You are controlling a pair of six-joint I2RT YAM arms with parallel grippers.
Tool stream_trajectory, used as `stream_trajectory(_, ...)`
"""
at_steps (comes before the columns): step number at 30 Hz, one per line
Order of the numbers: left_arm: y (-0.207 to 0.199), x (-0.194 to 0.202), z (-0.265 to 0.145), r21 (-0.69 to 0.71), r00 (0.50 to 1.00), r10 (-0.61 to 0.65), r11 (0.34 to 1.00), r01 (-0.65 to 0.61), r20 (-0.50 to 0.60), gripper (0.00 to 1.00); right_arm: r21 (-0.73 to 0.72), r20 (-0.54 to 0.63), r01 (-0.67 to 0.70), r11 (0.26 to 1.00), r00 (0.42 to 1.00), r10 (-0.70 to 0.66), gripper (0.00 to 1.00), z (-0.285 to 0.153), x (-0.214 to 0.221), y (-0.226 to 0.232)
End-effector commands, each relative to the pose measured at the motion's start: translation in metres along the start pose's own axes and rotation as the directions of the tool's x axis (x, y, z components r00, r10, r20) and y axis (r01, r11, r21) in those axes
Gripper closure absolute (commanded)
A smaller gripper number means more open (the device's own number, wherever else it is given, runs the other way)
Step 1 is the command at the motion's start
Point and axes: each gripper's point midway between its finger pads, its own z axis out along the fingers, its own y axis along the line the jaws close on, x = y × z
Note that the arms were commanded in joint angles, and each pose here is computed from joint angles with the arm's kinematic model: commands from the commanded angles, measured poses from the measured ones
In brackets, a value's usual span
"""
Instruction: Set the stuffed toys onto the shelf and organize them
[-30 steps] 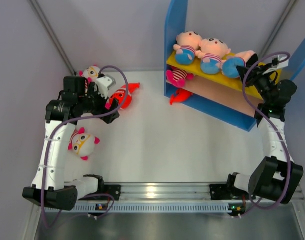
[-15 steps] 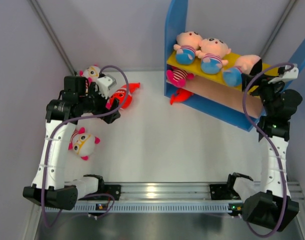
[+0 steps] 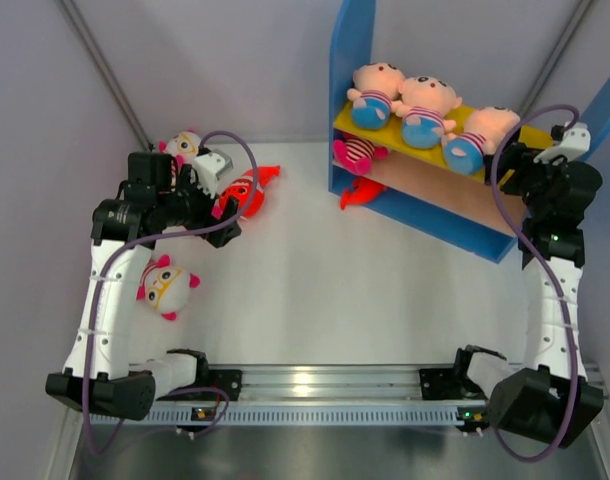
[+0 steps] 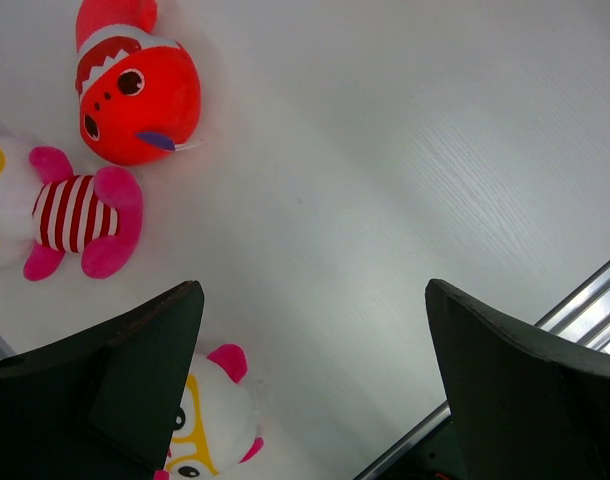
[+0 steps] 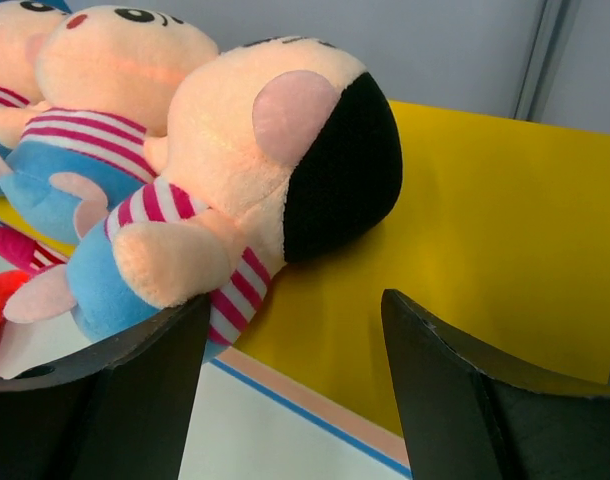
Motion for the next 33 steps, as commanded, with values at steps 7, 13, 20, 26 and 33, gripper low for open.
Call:
stream_trajectory(7, -0.007, -0.004, -0.008, 0.007, 1.0, 0.003, 1.0, -0.003, 0.025, 0.01, 0.095, -0.044, -0.025, 0.995, 0.999, 0.029, 0.34, 0.007, -0.019, -0.013)
stream_trajectory(13, -0.006, -0.003, -0.006, 0.01, 1.0, -0.002, 1.0, 0.002, 0.018, 0.01, 0.167, 0.029, 0.066, 0.984, 0.997, -0.072, 0.33, -0.038, -0.048, -0.006)
stream_trajectory(20, -0.007, -0.003, -0.008, 0.007, 1.0, 0.001, 1.0, -0.001, 0.022, 0.01, -0.15, 0.065, 0.314, 0.938, 0.949, -0.307, 0.29, -0.062, -0.068, 0.055)
stream_trajectory(26, 0.002, 0.015, 0.003, -0.021, 0.999, -0.021, 1.0, 0.02, -0.044, 0.01, -0.291, -0.028, 0.316, 0.903, 0.941, -0.338, 0.27, -0.026, -0.055, 0.078)
stream_trajectory(33, 0.01, 0.038, 0.015, -0.054, 0.991, -0.055, 0.997, 0.049, -0.122, 0.01, -0.241, -0.14, 0.275, 0.931, 0.939, -0.314, 0.31, 0.012, -0.038, 0.069)
